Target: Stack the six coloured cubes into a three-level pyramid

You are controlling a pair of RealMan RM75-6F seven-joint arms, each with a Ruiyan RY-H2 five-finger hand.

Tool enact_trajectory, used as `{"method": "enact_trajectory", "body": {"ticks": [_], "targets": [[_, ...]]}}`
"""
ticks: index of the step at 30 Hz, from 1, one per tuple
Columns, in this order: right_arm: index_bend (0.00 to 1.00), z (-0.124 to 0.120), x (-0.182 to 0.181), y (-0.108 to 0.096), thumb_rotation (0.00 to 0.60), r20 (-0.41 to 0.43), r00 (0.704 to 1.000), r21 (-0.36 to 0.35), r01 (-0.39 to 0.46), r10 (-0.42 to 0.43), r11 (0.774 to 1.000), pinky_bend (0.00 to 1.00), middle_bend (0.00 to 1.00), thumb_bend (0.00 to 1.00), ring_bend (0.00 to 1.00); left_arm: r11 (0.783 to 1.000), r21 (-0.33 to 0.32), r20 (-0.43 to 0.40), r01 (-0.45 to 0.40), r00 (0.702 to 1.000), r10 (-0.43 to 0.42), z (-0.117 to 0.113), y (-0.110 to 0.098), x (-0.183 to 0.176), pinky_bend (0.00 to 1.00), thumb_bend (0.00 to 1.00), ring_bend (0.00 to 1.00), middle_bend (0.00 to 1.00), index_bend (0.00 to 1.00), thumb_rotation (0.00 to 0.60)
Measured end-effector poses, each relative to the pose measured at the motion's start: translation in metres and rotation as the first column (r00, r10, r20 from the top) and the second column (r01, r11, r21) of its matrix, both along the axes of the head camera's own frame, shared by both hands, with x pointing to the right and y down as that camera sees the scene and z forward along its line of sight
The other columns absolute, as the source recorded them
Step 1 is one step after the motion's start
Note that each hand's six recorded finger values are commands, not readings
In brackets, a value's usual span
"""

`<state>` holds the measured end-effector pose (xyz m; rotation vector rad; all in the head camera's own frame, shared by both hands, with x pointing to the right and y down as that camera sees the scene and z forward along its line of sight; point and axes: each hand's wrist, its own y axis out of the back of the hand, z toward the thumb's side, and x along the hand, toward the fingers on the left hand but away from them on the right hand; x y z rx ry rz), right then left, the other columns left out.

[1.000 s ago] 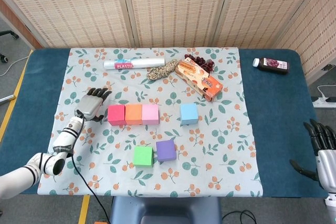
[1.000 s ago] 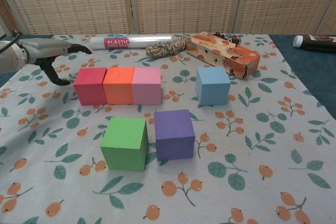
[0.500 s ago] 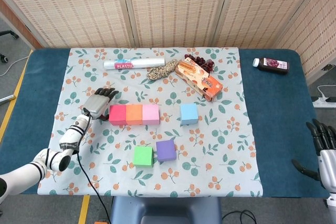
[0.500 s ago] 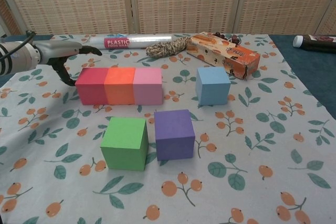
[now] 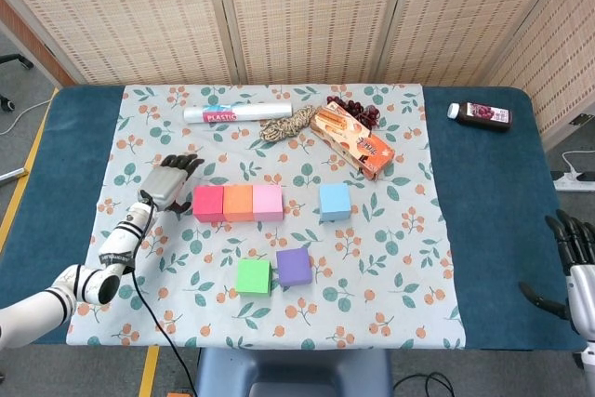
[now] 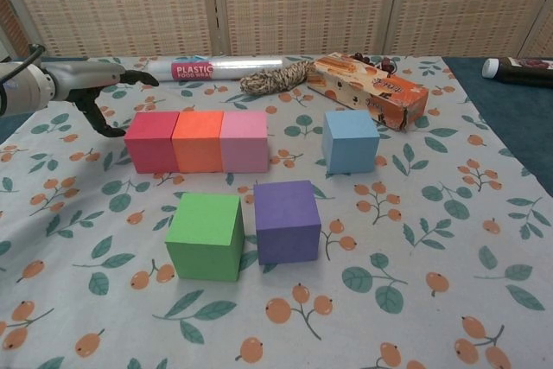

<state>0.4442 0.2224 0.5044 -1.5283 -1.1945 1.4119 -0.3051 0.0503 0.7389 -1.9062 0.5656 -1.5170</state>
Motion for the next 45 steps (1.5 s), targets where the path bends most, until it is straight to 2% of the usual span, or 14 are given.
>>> {"method": "enact_trajectory", "body": {"ticks": [5, 9, 13, 17, 22, 27, 31, 38, 41, 45], "targets": [[0.00, 0.002, -0.001, -0.001, 0.600, 0.006, 1.000, -0.002, 0.008, -0.008, 1.000, 0.00, 0.00, 0.00, 0.00, 0.999, 0.053, -0.066, 0.012, 0.998, -0.009, -0.029, 0.003, 0.000, 0.09, 0.32, 0.01, 0.01, 0.01, 0.600], [0.00, 0.003, -0.005, -0.004, 0.600, 0.016, 1.000, 0.003, 0.026, -0.026, 1.000, 0.00, 0.00, 0.00, 0.00, 0.995, 0.097, -0.149, -0.016, 0.988, 0.030, -0.059, 0.015, 0.014, 0.22, 0.32, 0.14, 0.12, 0.10, 0.600], [0.00, 0.005, -0.007, -0.005, 0.600, 0.019, 0.999, -0.001, 0.035, -0.035, 0.999, 0.00, 0.00, 0.00, 0.00, 0.990, 0.090, -0.235, -0.112, 0.963, 0.130, -0.086, 0.043, 0.038, 0.28, 0.32, 0.22, 0.19, 0.15, 0.600], [0.00, 0.004, -0.007, -0.005, 0.600, 0.020, 0.999, 0.003, 0.034, -0.034, 0.999, 0.00, 0.00, 0.00, 0.00, 0.975, 0.047, -0.287, -0.216, 0.932, 0.220, -0.099, 0.073, 0.057, 0.28, 0.32, 0.23, 0.18, 0.12, 0.600], [0.00, 0.004, -0.005, -0.003, 0.600, 0.022, 0.999, 0.003, 0.032, -0.032, 0.999, 0.00, 0.00, 0.00, 0.00, 0.949, -0.051, -0.304, -0.310, 0.910, 0.281, -0.097, 0.108, 0.069, 0.23, 0.33, 0.13, 0.10, 0.01, 0.600], [0.00, 0.003, -0.002, -0.002, 0.600, 0.020, 1.000, 0.002, 0.023, -0.023, 1.000, 0.00, 0.00, 0.00, 0.00, 0.929, -0.072, -0.276, -0.364, 0.902, 0.332, -0.091, 0.124, 0.075, 0.21, 0.33, 0.05, 0.02, 0.00, 0.600], [0.00, 0.004, -0.001, -0.001, 0.600, 0.021, 1.000, -0.001, 0.021, -0.020, 1.000, 0.00, 0.00, 0.00, 0.00, 0.919, -0.072, -0.244, -0.387, 0.901, 0.360, -0.087, 0.132, 0.077, 0.20, 0.33, 0.01, 0.00, 0.00, 0.600], [0.00, 0.007, -0.001, -0.002, 0.600, 0.024, 0.999, -0.009, 0.021, -0.021, 1.000, 0.00, 0.00, 0.00, 0.00, 0.919, -0.110, -0.251, -0.378, 0.906, 0.342, -0.089, 0.154, 0.087, 0.20, 0.33, 0.00, 0.00, 0.00, 0.600], [0.00, 0.008, -0.001, -0.003, 0.600, 0.026, 0.999, -0.011, 0.022, -0.021, 1.000, 0.00, 0.00, 0.00, 0.00, 0.921, -0.130, -0.265, -0.367, 0.908, 0.325, -0.086, 0.159, 0.092, 0.20, 0.33, 0.00, 0.00, 0.00, 0.600], [0.00, 0.007, -0.001, -0.002, 0.600, 0.024, 0.999, -0.009, 0.021, -0.021, 1.000, 0.00, 0.00, 0.00, 0.00, 0.927, -0.124, -0.273, -0.355, 0.910, 0.312, -0.083, 0.162, 0.099, 0.20, 0.33, 0.00, 0.00, 0.00, 0.600]]}}
